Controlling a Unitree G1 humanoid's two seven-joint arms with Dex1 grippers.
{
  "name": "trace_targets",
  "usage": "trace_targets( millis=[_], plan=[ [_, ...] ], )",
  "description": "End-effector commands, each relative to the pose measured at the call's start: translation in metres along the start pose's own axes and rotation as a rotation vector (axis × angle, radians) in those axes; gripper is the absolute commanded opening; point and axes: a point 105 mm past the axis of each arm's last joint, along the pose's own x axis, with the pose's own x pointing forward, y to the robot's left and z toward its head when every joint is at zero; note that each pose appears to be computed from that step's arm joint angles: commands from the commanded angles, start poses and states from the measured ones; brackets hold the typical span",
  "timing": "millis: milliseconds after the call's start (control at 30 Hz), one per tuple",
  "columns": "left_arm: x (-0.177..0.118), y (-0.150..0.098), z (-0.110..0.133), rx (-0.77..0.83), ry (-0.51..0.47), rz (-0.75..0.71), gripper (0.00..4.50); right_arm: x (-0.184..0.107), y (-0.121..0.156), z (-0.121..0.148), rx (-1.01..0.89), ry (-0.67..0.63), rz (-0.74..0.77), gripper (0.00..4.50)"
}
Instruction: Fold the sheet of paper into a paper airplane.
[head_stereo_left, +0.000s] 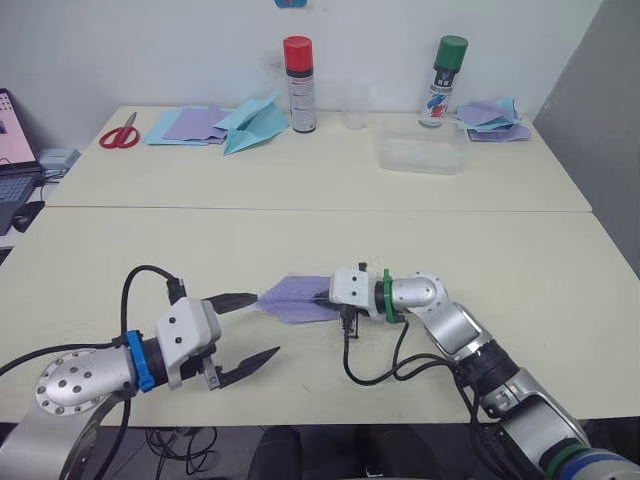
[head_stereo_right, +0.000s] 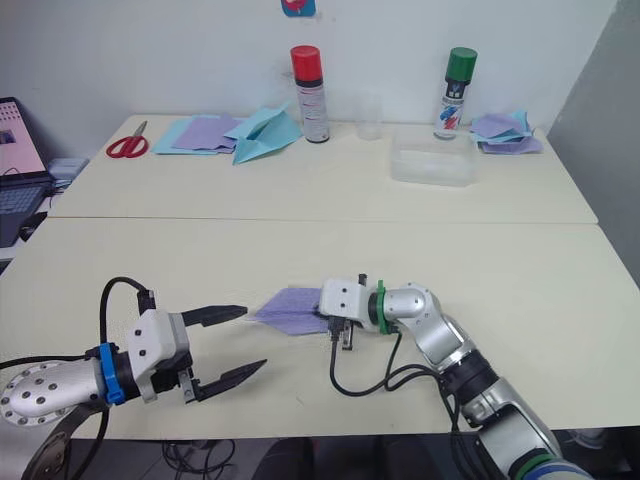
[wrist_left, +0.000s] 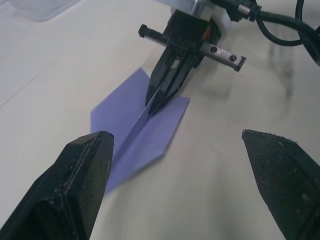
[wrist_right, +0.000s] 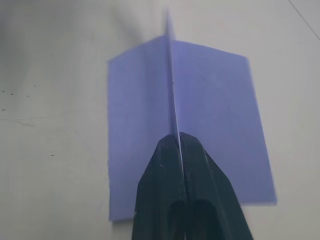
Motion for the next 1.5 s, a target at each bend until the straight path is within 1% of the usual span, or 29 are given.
trace_targets(
  millis=[33, 167, 267, 333, 367, 467, 567, 600, 667, 733, 833, 1000, 1067, 1167, 1267, 1367, 1500],
  plan=[
    [0.003, -0.001, 0.012, 0.027, -0.039, 0.006, 4.5, -0.008, -0.009, 0.006, -0.004, 0.013, -0.015, 0.01],
    [0.004, -0.001, 0.022, 0.012, -0.075, 0.018, 4.5, -0.031, -0.017, 0.009, 0.104, -0.01, -0.045, 0.01],
    [0.002, 0.007, 0.035, -0.022, -0.116, 0.052, 4.5, -0.065, -0.034, 0.008, 0.316, -0.028, -0.181, 0.01],
    [0.002, 0.01, 0.039, -0.045, -0.125, 0.061, 4.5, -0.085, -0.038, 0.004, 0.385, -0.011, -0.249, 0.01],
    [0.003, 0.01, 0.04, -0.063, -0.126, 0.051, 4.5, -0.096, -0.039, 0.0, 0.418, 0.01, -0.291, 0.01],
    [0.006, 0.011, 0.042, -0.106, -0.125, 0.021, 4.5, -0.118, -0.039, -0.011, 0.5, 0.056, -0.381, 0.01],
    [0.009, 0.016, 0.044, -0.122, -0.113, -0.016, 4.5, -0.135, -0.045, -0.021, 0.577, 0.091, -0.492, 0.01],
    [0.01, 0.021, 0.045, -0.117, -0.106, -0.028, 4.5, -0.144, -0.05, -0.028, 0.606, 0.114, -0.556, 0.01],
    [0.012, 0.029, 0.052, -0.107, -0.107, -0.057, 4.5, -0.16, -0.056, -0.04, 0.645, 0.147, -0.645, 0.01],
    [0.015, 0.035, 0.064, -0.099, -0.127, -0.104, 4.5, -0.173, -0.057, -0.05, 0.69, 0.18, -0.713, 0.01],
    [0.017, 0.039, 0.084, -0.087, -0.149, -0.191, 4.5, -0.184, -0.055, -0.062, 0.752, 0.214, -0.776, 0.01],
    [0.022, 0.06, 0.117, -0.033, -0.18, -0.232, 4.5, -0.189, -0.046, -0.084, 0.868, 0.268, -0.839, 0.01],
    [0.025, 0.066, 0.122, -0.014, -0.179, -0.227, 4.5, -0.185, -0.04, -0.09, 0.915, 0.281, -0.841, 0.01],
    [0.028, 0.069, 0.12, -0.013, -0.172, -0.223, 4.5, -0.182, -0.033, -0.095, 0.946, 0.294, -0.848, 0.01],
    [0.03, 0.069, 0.111, -0.008, -0.154, -0.214, 4.5, -0.181, -0.03, -0.097, 0.957, 0.281, -0.862, 0.59],
    [0.029, 0.067, 0.108, -0.014, -0.15, -0.213, 4.5, -0.183, -0.037, -0.087, 0.911, 0.23, -0.876, 1.62],
    [0.026, 0.071, 0.104, -0.021, -0.142, -0.188, 4.5, -0.182, -0.048, -0.06, 0.855, 0.123, -0.848, 3.01]
  ],
)
